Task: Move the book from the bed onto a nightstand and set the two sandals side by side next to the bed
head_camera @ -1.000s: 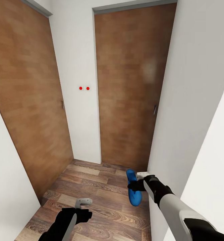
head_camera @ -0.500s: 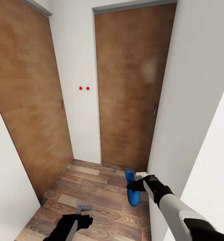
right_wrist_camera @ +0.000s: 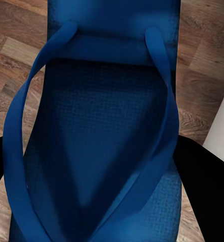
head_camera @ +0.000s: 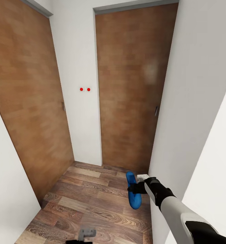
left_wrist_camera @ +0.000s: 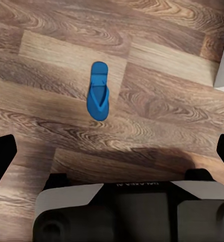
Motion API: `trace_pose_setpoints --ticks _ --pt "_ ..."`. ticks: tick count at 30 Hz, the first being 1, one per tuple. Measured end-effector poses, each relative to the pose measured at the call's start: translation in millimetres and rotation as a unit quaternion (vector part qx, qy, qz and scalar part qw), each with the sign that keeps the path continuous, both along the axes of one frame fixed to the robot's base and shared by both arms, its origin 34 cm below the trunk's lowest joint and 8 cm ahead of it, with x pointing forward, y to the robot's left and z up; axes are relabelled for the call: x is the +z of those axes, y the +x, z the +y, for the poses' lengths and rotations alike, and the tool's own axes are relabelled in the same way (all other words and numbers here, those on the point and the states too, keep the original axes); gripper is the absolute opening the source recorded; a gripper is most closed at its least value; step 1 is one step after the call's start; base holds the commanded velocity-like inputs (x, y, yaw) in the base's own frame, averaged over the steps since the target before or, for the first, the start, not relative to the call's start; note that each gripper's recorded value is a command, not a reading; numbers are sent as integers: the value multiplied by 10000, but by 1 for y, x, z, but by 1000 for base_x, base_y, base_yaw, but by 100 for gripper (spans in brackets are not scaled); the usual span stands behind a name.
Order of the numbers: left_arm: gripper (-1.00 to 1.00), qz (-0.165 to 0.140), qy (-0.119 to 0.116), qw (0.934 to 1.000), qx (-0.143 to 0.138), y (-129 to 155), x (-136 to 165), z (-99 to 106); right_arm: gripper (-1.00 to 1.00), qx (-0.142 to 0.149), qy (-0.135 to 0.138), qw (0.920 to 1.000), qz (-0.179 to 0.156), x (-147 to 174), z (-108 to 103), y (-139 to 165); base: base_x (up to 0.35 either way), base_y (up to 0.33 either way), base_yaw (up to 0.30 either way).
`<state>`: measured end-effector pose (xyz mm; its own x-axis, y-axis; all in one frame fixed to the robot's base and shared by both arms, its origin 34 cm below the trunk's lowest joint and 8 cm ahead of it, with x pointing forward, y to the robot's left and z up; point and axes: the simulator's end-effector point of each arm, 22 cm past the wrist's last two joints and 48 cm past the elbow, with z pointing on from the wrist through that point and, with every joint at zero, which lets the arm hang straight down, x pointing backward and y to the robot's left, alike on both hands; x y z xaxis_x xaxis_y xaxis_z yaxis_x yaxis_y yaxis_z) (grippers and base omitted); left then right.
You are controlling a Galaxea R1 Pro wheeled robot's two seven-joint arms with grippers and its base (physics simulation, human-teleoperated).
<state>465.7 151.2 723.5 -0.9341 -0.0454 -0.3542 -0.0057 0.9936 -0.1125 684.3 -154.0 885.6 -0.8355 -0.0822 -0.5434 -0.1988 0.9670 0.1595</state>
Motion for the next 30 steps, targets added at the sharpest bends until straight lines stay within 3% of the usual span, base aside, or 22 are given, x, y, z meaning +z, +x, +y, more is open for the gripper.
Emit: trace_pose_setpoints --ticks 10,21,30 --pt "100 -102 15 9999 36 -5 -7 -1 -100 6 -25 10000 1 0 0 0 0 0 0" --pt "100 -514 27 9987 67 46 19 2 -100 14 -20 10000 -17 0 1 0 0 0 0" --pt "100 -593 62 9982 100 51 21 6 -100 46 -5 10000 -15 0 4 0 0 0 0"
